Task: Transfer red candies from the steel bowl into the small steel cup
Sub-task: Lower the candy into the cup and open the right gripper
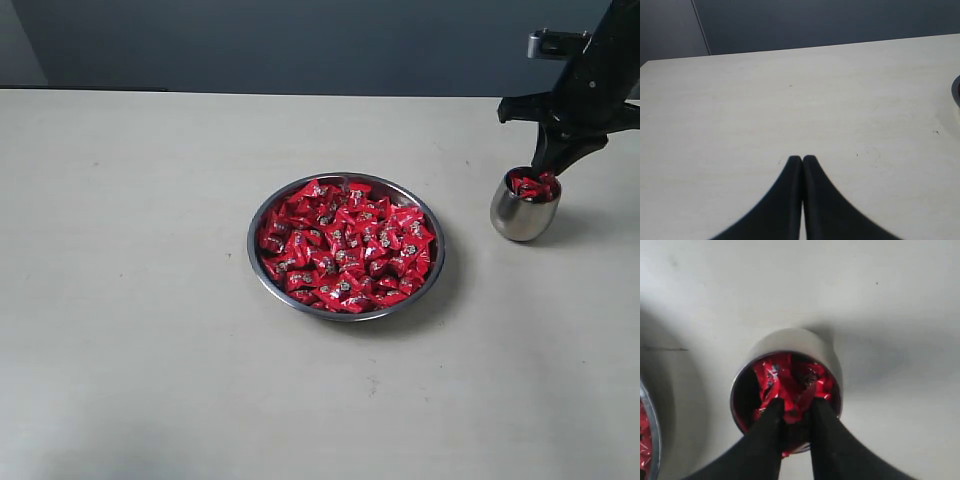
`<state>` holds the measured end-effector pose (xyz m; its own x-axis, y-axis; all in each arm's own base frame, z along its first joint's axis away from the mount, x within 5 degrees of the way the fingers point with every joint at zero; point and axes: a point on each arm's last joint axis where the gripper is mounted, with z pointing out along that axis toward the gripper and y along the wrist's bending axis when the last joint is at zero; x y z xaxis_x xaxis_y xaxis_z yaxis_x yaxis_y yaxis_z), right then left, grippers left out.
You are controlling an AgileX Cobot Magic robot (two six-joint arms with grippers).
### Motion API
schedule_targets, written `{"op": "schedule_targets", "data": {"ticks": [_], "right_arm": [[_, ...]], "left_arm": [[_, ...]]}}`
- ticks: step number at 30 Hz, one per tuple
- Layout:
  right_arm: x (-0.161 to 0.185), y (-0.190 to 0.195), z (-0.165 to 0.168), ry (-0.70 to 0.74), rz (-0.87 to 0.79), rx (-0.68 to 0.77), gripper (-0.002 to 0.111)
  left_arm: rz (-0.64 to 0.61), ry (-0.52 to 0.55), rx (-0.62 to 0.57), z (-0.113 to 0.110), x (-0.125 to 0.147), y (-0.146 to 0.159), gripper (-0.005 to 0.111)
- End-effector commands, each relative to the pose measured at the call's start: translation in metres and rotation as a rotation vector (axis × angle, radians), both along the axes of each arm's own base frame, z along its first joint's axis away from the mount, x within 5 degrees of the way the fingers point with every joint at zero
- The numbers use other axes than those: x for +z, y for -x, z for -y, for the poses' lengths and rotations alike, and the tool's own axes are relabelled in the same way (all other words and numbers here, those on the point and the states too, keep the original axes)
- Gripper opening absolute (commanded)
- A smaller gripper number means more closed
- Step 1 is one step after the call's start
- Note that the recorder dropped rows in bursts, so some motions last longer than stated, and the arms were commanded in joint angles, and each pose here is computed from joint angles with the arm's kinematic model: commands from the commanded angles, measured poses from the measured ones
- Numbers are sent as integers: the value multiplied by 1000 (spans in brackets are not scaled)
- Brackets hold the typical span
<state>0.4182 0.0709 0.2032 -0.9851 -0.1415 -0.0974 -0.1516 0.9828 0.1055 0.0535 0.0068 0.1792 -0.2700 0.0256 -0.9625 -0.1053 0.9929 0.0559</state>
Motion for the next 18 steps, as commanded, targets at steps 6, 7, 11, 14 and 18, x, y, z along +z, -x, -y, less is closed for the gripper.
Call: {"op": "schedule_targets", "data": {"ticks": [6, 7, 11, 14, 18], "right_arm": [[3, 1, -1, -27, -2, 21, -1], [3, 2, -1, -26, -4, 22, -1], [3, 2, 0, -19, -9, 36, 15], [3, 2, 0, -9, -10, 40, 34], [2, 3, 1, 2, -13, 45, 35]], "left_arm": [[22, -2, -4, 0, 4, 0, 0], [22, -2, -4, 0, 4, 0, 0], [22, -2, -4, 0, 4, 0, 0], [22, -2, -4, 0, 4, 0, 0], [22, -2, -4, 0, 4, 0, 0]]}}
